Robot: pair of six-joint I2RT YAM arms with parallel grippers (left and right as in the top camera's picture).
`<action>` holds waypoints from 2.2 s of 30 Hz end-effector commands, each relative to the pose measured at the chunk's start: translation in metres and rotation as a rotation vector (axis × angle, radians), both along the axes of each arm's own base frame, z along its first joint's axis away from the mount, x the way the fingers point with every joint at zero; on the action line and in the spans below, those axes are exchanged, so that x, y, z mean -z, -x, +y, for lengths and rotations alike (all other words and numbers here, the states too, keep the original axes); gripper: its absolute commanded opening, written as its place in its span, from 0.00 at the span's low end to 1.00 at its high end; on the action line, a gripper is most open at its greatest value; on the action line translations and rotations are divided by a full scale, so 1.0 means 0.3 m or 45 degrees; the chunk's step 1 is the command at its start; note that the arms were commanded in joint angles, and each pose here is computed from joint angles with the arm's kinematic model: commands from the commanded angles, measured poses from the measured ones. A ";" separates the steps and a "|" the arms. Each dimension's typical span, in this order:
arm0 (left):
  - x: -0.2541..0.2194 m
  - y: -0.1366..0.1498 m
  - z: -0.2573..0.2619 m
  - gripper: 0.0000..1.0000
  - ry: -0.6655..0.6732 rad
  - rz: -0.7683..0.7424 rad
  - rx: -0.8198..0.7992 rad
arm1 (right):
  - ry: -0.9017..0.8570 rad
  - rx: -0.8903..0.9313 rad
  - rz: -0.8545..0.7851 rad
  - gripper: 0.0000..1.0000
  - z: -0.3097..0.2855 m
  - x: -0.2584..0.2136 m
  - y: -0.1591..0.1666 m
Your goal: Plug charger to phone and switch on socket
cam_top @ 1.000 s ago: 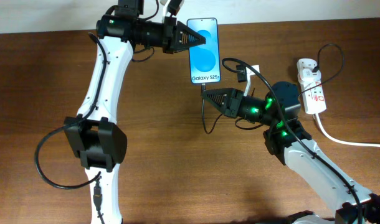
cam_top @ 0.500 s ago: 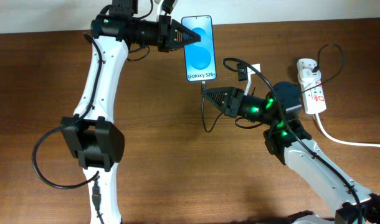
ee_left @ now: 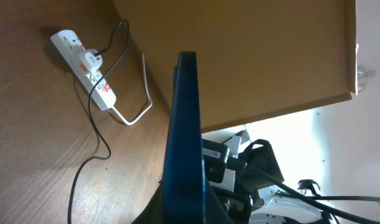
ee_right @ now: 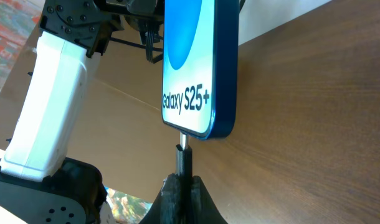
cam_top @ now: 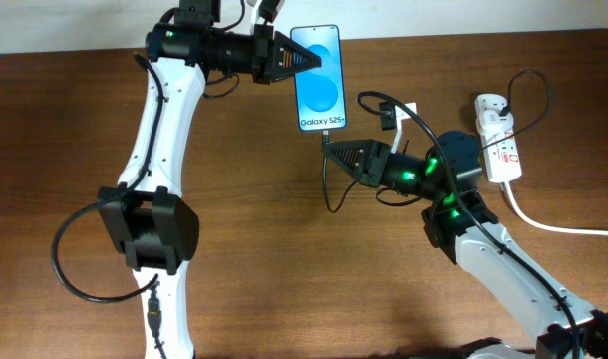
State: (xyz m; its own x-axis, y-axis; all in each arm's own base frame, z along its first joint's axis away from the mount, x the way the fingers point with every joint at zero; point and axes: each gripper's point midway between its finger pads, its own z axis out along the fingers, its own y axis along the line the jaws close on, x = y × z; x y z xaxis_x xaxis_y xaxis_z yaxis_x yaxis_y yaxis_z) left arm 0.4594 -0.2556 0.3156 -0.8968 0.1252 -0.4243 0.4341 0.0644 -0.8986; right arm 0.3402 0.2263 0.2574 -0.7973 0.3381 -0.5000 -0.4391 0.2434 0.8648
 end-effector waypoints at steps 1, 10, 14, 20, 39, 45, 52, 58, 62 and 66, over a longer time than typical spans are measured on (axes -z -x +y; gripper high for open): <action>-0.052 0.031 -0.006 0.00 0.058 -0.041 0.051 | -0.003 0.011 -0.030 0.04 -0.007 -0.025 -0.015; -0.052 0.050 -0.040 0.00 0.058 -0.040 0.079 | -0.003 0.013 -0.031 0.04 -0.007 -0.025 -0.015; -0.050 0.060 -0.052 0.00 0.057 -0.037 0.090 | -0.006 0.045 -0.029 0.04 -0.031 -0.027 -0.033; -0.038 0.076 -0.052 0.00 0.052 -0.033 0.099 | -0.026 0.057 -0.063 0.04 -0.034 -0.051 -0.038; 0.025 -0.003 0.054 0.00 -0.073 -0.047 -0.058 | 0.022 -0.067 0.006 0.51 -0.010 -0.001 0.012; 0.348 -0.040 0.155 0.00 -0.717 0.010 -0.266 | 0.236 0.002 0.179 0.65 -0.043 0.193 0.017; 0.728 -0.026 0.159 0.00 -0.813 0.307 -0.176 | 0.339 0.008 0.285 0.70 -0.064 0.285 0.047; 0.884 -0.049 0.203 0.00 -0.963 0.330 -0.206 | 0.384 0.042 0.300 0.71 -0.078 0.313 0.042; 0.956 -0.047 0.208 0.00 -0.990 0.422 -0.230 | 0.383 0.042 0.301 0.71 -0.078 0.313 0.043; 1.015 -0.036 0.217 0.00 -1.023 0.467 -0.223 | 0.387 0.040 0.313 0.71 -0.079 0.319 0.046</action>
State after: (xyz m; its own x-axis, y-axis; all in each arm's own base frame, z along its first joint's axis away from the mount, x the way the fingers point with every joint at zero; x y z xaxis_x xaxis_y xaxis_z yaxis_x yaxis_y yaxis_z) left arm 0.4714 -0.1950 0.0308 -0.9942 0.1025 0.0338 0.0538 0.7421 -0.6682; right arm 0.3238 0.2050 0.1611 -0.9051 0.2287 -0.3585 -0.2047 0.5048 0.8387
